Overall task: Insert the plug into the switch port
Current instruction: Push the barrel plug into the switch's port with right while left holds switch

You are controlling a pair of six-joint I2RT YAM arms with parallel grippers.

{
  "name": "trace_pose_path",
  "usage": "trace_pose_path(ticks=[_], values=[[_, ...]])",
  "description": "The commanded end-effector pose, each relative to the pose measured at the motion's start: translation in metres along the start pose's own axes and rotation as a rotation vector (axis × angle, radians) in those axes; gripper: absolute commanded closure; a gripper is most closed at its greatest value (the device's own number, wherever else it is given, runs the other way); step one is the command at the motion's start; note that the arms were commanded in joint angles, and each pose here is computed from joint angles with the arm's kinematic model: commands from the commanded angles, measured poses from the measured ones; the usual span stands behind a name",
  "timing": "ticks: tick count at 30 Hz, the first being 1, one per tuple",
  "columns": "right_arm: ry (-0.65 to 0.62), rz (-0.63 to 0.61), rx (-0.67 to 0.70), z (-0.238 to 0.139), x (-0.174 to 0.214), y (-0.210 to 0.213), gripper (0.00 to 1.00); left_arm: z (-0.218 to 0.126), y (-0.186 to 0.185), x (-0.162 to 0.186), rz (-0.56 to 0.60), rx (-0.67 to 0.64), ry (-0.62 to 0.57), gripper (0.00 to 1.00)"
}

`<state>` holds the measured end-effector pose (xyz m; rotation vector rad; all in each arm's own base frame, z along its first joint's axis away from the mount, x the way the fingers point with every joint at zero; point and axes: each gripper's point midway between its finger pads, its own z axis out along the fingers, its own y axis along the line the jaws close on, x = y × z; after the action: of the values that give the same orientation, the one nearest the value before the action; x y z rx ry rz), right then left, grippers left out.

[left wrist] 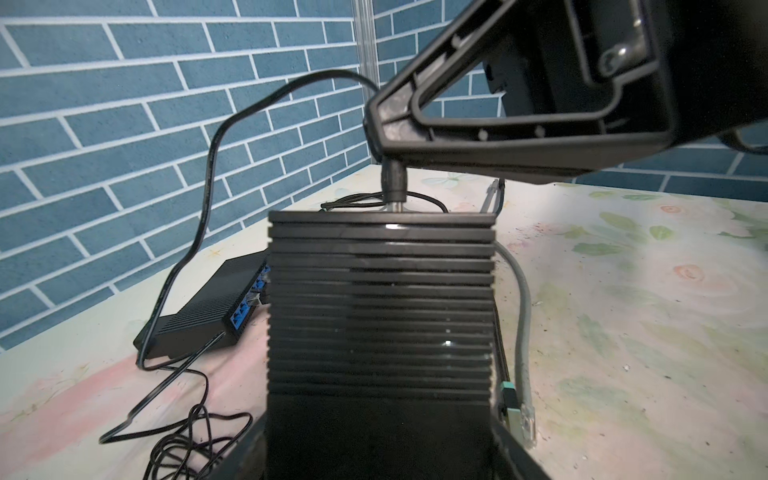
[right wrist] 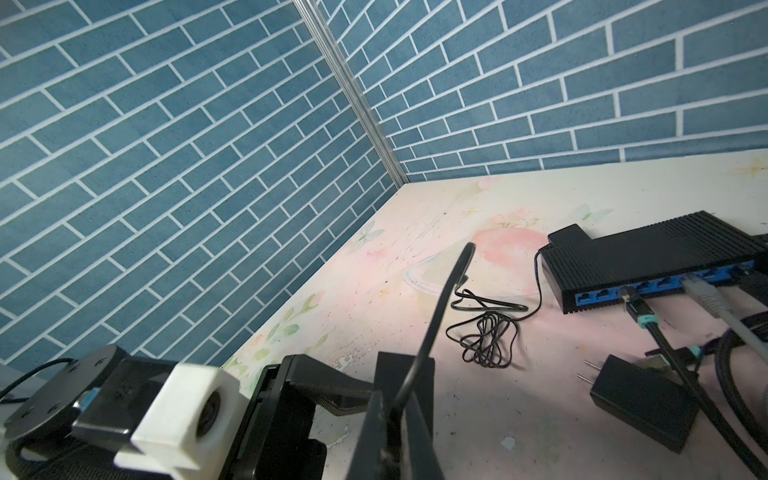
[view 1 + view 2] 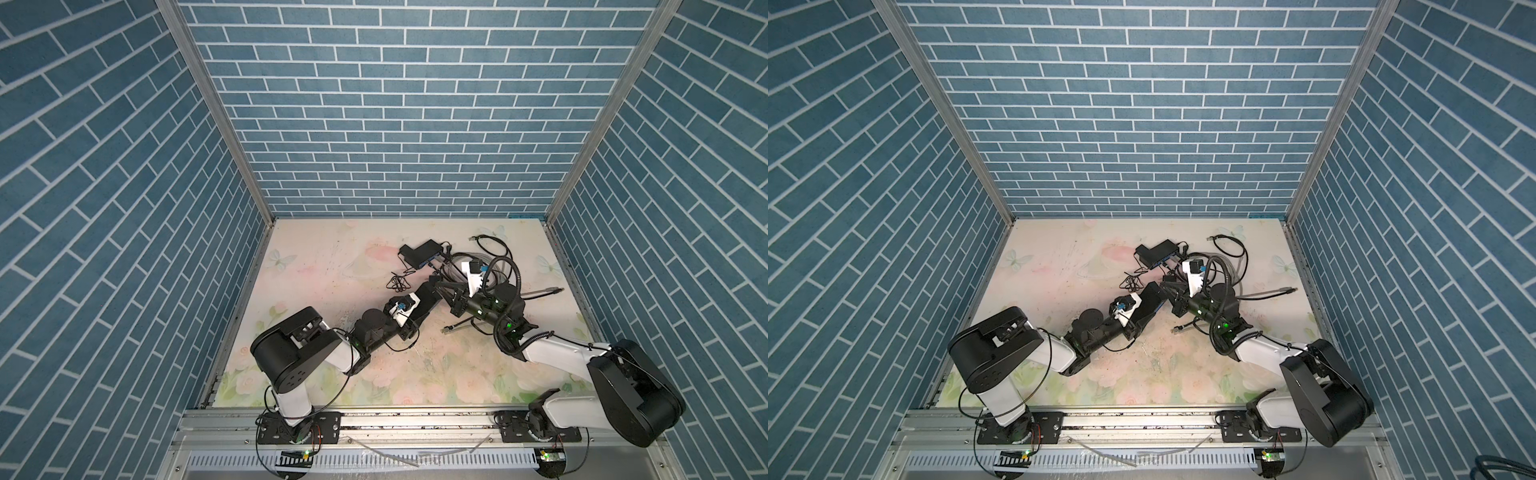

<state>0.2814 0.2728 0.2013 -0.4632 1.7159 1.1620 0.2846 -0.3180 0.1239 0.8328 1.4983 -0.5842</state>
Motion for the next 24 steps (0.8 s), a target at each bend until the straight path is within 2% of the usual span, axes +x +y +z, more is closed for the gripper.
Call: trace_pose_path(ticks=[1,8,16,24], values=[[0.117,0.018,-0.016,-0.008,0.037,0.002,1.0,0.003,0.013,-0.071,0.017,-0.022,-0.222,0.52],[0.126,0.028,-0.007,-0.01,0.043,0.0,1.0,0.009,0.012,-0.088,0.011,0.0,-0.266,0.52],[0.132,0.06,0.011,-0.009,0.05,-0.005,1.0,0.012,0.012,-0.132,0.008,0.025,-0.374,0.52],[0.158,0.091,0.008,0.0,0.058,-0.007,1.0,0.002,0.012,-0.173,0.044,0.035,-0.472,0.52]])
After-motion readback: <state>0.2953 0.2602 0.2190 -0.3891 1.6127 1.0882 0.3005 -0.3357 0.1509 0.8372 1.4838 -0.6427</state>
